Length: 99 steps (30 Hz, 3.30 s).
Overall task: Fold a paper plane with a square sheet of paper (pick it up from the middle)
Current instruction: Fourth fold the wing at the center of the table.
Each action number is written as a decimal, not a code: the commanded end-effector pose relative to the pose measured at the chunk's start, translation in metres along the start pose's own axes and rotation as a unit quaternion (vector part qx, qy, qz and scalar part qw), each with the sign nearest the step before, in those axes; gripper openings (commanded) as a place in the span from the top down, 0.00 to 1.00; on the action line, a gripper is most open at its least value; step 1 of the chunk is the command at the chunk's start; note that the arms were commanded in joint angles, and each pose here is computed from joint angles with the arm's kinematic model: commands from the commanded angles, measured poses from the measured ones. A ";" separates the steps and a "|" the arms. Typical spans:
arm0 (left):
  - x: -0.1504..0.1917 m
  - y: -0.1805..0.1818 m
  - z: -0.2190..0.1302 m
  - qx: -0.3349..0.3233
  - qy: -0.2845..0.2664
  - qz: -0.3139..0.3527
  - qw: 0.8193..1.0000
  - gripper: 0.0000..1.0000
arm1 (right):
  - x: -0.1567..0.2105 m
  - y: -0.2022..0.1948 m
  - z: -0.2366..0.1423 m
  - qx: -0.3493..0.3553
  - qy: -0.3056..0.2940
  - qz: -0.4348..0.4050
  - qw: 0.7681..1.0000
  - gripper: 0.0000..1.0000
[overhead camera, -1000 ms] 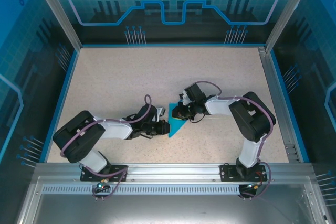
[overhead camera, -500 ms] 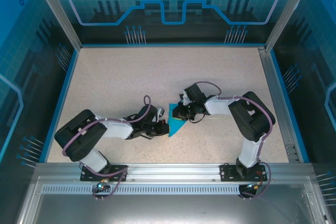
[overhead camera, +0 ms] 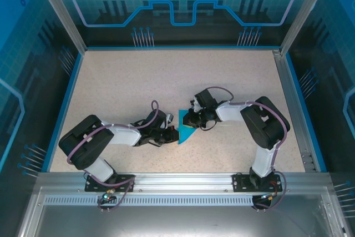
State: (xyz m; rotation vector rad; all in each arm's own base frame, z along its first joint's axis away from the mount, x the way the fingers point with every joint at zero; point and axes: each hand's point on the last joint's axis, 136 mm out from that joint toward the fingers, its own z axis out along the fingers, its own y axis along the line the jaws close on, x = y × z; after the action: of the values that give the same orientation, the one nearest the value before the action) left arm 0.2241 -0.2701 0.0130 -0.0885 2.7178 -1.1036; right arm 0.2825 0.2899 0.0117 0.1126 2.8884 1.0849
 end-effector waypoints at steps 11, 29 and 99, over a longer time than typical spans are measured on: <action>0.013 -0.006 -0.016 -0.011 0.029 0.015 0.999 0.77 | 0.012 -0.015 0.008 0.039 0.033 -0.004 0.999 0.86; 0.019 -0.028 -0.015 0.051 0.048 0.033 0.997 0.89 | 0.017 -0.015 0.007 0.040 0.038 -0.009 0.998 0.85; -0.008 -0.054 -0.004 0.101 0.016 0.025 0.994 0.72 | 0.030 -0.037 0.012 0.070 0.051 -0.006 0.996 0.85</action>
State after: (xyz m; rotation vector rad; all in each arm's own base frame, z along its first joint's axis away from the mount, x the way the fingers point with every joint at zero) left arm 0.2176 -0.2968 0.0408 0.0310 2.6733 -1.2928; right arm 0.2786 0.2905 0.0105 0.0162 2.9114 1.0523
